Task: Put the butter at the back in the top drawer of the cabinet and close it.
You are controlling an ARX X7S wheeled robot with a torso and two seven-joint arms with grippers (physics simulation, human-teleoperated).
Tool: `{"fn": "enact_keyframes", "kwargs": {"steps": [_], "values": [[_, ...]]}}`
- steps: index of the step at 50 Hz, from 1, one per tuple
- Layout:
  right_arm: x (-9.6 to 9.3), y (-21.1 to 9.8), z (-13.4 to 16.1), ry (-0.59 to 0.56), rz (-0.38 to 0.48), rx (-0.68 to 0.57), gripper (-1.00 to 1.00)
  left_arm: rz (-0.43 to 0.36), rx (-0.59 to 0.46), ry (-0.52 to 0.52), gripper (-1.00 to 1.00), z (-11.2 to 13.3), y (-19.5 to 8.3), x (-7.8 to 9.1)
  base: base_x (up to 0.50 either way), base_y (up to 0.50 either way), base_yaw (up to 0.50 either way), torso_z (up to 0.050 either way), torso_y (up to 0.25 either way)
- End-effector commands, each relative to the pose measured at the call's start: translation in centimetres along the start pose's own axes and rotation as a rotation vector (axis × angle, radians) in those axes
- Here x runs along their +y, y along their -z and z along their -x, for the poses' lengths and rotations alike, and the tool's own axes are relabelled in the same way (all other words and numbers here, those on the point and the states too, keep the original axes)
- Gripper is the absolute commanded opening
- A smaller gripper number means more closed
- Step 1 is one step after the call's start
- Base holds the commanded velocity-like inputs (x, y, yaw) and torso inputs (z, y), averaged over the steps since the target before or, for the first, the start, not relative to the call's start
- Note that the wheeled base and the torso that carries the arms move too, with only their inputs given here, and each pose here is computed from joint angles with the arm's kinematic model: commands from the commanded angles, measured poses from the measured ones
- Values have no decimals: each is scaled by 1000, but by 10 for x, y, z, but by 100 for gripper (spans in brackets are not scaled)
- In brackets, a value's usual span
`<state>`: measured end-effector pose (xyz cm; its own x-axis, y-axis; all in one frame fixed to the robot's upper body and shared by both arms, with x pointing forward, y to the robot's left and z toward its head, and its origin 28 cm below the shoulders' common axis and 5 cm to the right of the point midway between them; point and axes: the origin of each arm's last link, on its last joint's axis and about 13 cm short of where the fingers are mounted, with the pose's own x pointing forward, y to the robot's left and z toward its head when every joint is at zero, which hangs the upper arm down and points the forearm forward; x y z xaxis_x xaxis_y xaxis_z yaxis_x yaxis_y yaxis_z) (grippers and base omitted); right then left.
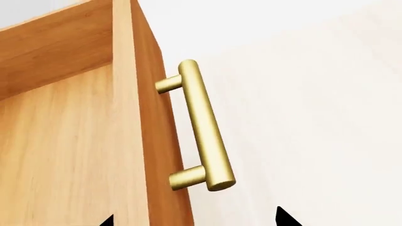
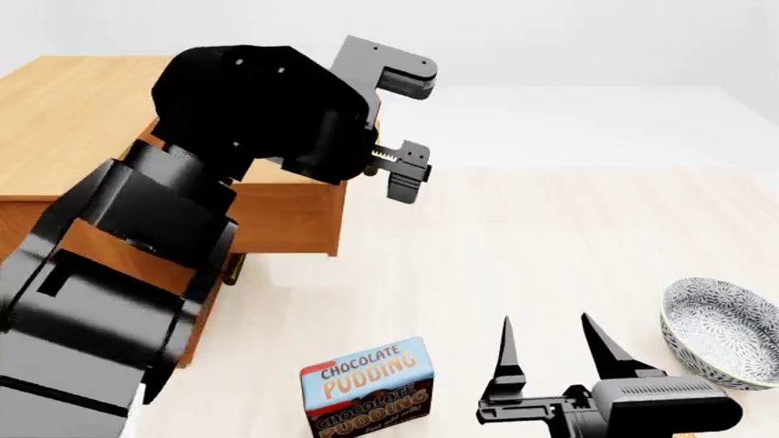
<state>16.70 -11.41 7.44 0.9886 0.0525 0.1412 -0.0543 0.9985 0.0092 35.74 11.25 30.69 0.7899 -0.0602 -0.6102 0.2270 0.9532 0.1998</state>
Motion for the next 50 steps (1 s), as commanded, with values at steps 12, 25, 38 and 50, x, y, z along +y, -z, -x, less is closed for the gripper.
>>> {"fn": "enact_keyframes", "kwargs": {"steps": [12,25,38,50], "values": [[-5,2,2,10,-6,-1,100,35,-37,150,100,15,-8,-28,0,0,0,0,1],[-7,2,3,10,-5,-1,100,65,-157,105,100,33,-20,-20,0,0,0,0,3],[-7,0,5,9,-10,-7,100,24,-498,-20,100,74,-22,-11,0,0,0,0,2],[-5,1,4,8,-10,-4,100,-31,-717,-195,100,90,-14,-7,0,0,0,0,0]]}}
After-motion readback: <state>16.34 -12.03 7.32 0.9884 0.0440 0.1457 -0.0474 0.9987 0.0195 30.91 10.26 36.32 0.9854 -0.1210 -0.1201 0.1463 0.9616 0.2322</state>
